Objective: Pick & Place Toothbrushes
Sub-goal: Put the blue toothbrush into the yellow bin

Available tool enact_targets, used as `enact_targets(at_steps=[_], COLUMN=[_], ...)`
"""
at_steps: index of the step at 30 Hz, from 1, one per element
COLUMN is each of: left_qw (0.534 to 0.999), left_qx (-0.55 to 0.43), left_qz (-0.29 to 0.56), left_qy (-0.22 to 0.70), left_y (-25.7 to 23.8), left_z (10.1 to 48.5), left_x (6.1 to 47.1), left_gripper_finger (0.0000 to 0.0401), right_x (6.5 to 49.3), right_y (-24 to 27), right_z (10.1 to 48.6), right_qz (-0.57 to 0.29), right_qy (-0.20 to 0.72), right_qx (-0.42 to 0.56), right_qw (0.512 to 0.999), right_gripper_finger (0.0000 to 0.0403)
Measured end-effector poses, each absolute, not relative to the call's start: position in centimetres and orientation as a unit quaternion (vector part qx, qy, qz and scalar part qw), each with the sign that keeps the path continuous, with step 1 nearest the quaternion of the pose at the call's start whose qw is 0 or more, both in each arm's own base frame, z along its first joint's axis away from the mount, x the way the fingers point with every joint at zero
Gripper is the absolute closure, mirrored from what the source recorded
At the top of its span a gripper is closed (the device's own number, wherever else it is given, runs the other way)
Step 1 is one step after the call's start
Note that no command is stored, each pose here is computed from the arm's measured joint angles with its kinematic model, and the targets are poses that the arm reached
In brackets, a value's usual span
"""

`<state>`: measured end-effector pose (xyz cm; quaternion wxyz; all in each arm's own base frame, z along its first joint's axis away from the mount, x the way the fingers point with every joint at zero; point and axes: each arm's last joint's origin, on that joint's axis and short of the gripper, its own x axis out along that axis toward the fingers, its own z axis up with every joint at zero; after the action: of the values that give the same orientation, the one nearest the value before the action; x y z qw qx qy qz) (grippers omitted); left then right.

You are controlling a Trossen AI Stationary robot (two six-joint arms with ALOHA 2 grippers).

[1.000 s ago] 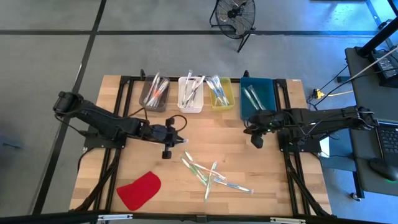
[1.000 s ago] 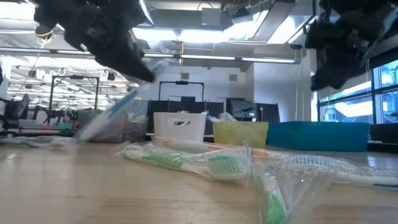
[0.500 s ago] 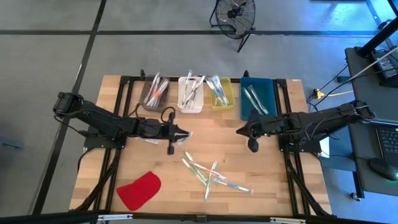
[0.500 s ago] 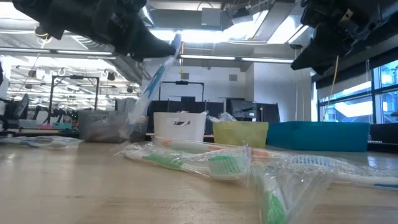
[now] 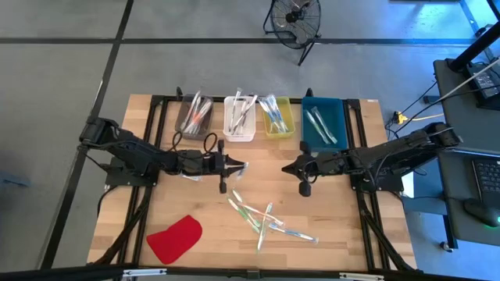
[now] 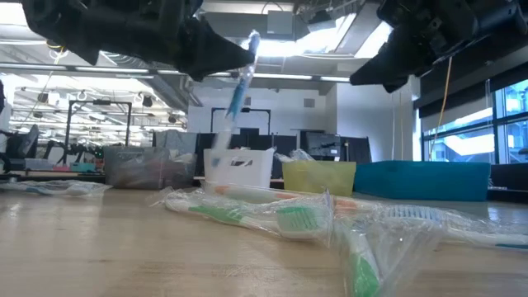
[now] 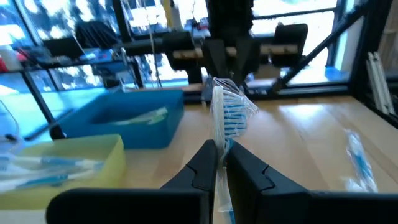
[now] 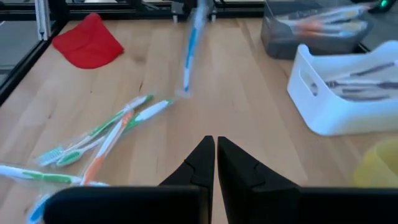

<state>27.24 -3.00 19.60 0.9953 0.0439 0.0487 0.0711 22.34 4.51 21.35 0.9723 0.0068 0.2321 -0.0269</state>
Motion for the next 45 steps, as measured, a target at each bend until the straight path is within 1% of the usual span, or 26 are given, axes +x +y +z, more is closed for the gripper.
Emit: enact_targets(at_steps=[11,19,22,25,32,36,40,45], left_qw=[0.993,0.99,0.988,0.988,0.987,0.984,0.983,0.982], left_qx=[0.048,0.039,0.036,0.035,0.034,0.042,0.042,0.042], left_qz=[0.093,0.103,0.102,0.103,0.094,0.096,0.097,0.098], left_qy=[-0.046,-0.093,-0.11,-0.114,-0.128,-0.142,-0.151,-0.153], left_y=[-2.4,-1.9,-1.9,-2.0,-2.0,-2.0,-2.0,-1.9], left_z=[19.0,18.2,18.0,17.7,17.8,18.0,18.2,18.3], left_x=[28.7,29.2,29.3,29.4,29.4,29.4,29.3,29.3], left_gripper_finger=[0.0381,0.0381,0.0381,0.0381,0.0381,0.0381,0.0381,0.0381], right_x=[24.7,26.1,26.5,26.9,27.9,28.6,29.8,31.7], right_y=[5.1,5.3,5.2,4.9,4.4,4.1,4.1,4.4], right_z=[20.0,18.9,18.5,18.1,18.0,17.7,17.4,17.2], right_qz=[-0.018,-0.018,-0.021,-0.03,-0.042,-0.046,-0.05,-0.049], right_qy=[0.2,0.18,0.175,0.173,0.126,0.105,0.106,0.116], right_qx=[0.0,0.004,0.007,0.021,0.045,0.051,0.051,0.04], right_qw=[0.98,0.984,0.984,0.984,0.99,0.992,0.992,0.991], right_gripper_finger=[0.0383,0.0382,0.0374,0.0346,0.0241,0.0197,0.0173,0.0166])
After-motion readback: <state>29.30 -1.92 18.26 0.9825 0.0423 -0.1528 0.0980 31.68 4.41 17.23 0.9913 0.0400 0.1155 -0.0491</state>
